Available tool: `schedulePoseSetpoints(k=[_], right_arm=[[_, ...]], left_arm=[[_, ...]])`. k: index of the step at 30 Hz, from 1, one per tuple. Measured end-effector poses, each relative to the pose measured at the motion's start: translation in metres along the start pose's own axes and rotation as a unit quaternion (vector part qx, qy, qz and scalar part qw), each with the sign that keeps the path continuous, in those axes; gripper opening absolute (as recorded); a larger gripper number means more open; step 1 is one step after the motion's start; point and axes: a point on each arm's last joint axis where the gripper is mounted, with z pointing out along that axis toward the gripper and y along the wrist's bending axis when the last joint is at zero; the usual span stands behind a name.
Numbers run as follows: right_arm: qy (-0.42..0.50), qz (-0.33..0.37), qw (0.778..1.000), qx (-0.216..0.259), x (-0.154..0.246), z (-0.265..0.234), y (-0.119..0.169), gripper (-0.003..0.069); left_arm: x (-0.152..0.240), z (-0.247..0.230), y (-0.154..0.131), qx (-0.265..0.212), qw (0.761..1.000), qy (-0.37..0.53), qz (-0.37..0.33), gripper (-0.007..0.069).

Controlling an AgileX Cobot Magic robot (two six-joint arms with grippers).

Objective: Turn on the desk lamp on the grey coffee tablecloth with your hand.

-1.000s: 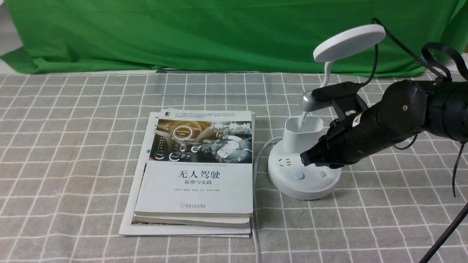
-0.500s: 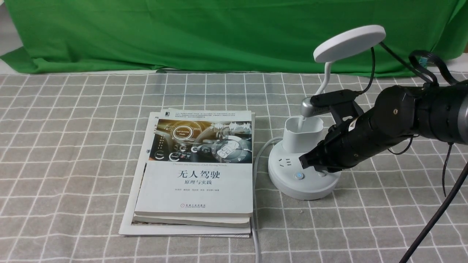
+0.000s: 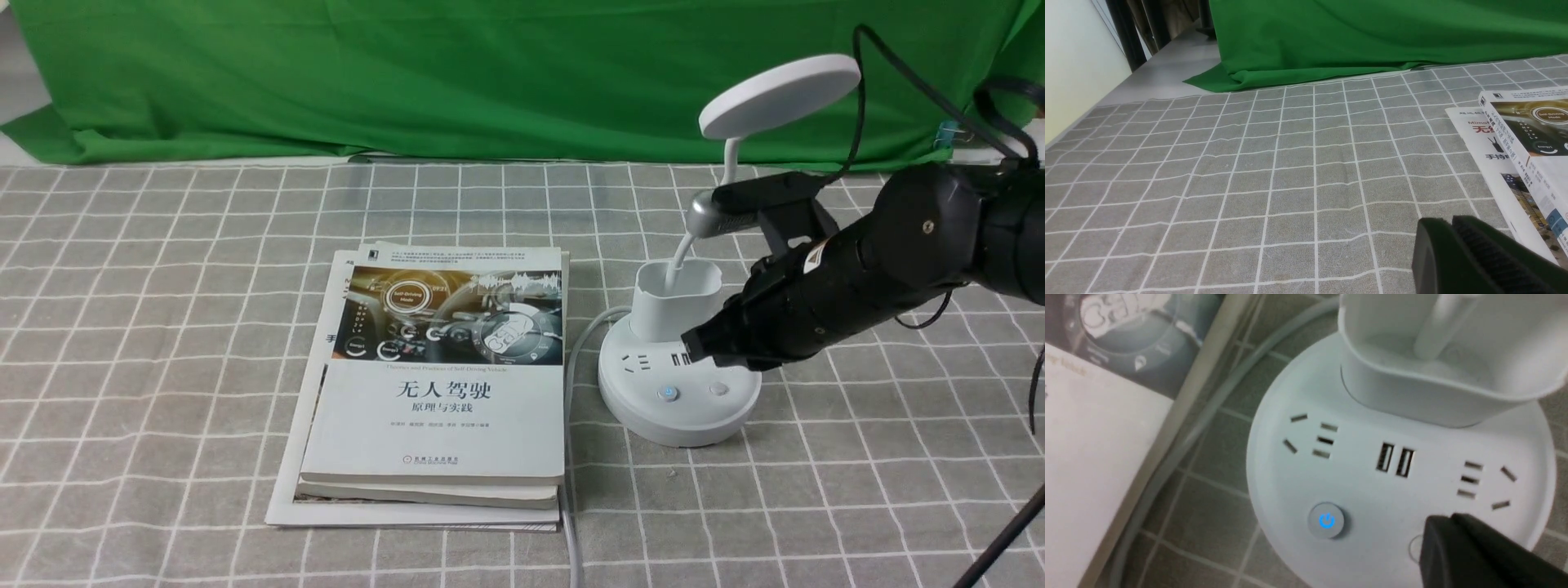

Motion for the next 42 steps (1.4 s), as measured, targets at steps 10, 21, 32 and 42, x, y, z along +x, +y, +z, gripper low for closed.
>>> schedulePoseSetpoints(k=[10,21,32,42], right_arm=[[0.027,0.006,1.000,-0.002,0.006,0.021,-0.002,0.0033],[-0.008,-0.011,1.000,-0.013,0.000,-0.043,0.011,0.0033],[-0.036,-0.018,0.999,-0.016,0.074,-0.115,0.020,0.0033],[-0.022,0.003,0.999,-0.031,0.147,-0.159,0.027,0.0039]], left_arm=[[0.000,0.000,0.000,0.000,1.000,0.000,0.000,0.0019],[0.000,0.000,0.000,0.000,1.000,0.000,0.000,0.0019],[0.000,0.000,0.000,0.000,1.000,0.000,0.000,0.0019],[0.000,0.000,0.000,0.000,1.000,0.000,0.000,0.0019]])
